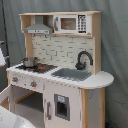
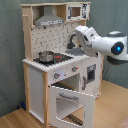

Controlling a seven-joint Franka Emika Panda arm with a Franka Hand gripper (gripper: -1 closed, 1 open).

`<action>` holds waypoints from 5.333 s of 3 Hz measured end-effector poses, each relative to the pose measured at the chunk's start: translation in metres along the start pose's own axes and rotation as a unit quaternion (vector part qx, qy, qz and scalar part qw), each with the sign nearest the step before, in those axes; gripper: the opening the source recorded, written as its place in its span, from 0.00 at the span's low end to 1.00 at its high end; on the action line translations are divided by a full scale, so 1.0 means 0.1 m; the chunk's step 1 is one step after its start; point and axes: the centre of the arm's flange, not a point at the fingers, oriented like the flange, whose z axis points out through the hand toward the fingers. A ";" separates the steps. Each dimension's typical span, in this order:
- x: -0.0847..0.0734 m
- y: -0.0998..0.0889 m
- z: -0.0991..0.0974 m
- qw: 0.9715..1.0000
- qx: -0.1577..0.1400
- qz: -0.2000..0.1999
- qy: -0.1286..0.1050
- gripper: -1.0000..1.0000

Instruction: Play with the kitchen

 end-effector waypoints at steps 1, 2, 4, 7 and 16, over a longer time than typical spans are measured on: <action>0.05 0.15 0.05 1.000 0.023 0.001 -0.013 1.00; 0.09 0.27 0.09 0.998 0.052 0.000 -0.027 1.00; 0.02 0.32 0.30 0.988 0.134 -0.013 -0.075 1.00; -0.14 0.36 0.77 0.954 0.265 -0.058 -0.125 1.00; -0.43 0.14 2.08 0.817 0.537 -0.142 -0.153 1.00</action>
